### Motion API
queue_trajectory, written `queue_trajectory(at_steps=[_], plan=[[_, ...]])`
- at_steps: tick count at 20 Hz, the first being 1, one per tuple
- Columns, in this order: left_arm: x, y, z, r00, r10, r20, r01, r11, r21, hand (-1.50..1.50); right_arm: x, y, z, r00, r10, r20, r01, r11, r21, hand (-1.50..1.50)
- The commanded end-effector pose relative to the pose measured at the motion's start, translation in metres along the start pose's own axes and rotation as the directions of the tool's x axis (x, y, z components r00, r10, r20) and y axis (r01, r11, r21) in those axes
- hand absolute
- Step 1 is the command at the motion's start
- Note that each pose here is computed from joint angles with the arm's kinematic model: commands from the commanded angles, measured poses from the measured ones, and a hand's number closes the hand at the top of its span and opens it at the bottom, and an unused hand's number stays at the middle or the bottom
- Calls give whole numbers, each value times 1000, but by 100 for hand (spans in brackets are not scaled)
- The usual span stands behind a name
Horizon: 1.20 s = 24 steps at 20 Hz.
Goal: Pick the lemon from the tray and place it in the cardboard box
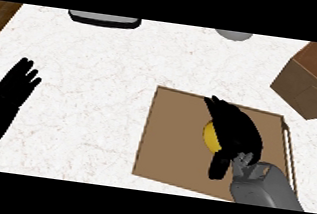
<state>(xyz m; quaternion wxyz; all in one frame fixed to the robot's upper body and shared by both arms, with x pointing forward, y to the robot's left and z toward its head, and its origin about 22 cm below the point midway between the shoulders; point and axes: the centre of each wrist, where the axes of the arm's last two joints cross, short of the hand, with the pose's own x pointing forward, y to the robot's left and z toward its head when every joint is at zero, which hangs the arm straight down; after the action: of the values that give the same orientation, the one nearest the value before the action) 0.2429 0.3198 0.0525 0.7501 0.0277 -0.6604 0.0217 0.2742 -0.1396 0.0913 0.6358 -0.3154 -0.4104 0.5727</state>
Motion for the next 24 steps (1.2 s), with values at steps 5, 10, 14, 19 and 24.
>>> queue_trajectory(at_steps=[5, 10, 14, 19, 24], plan=[[7, -3, -5, 1000, 3, -9, -3, 1000, -4, 0, -4, 2, -14, 1000, 13, -20, -12, 999, 35, -150], [-1, 1, 10, 1000, 14, 3, -14, 1000, -2, 0, -7, 22, -35, 999, 44, -27, -42, 996, 78, -150], [-3, -10, 10, 1000, 9, -8, -9, 1000, -5, 0, 4, 22, -40, 998, 43, -35, -40, 996, 83, -150], [0, -5, 0, 1000, -4, -8, 4, 1000, -10, 0, -15, 42, -45, 998, 43, -55, -38, 995, 95, -150], [2, -12, -4, 1000, 4, -1, -4, 1000, -19, 0, -19, 40, -48, 998, 52, -44, -50, 997, 56, -150]])
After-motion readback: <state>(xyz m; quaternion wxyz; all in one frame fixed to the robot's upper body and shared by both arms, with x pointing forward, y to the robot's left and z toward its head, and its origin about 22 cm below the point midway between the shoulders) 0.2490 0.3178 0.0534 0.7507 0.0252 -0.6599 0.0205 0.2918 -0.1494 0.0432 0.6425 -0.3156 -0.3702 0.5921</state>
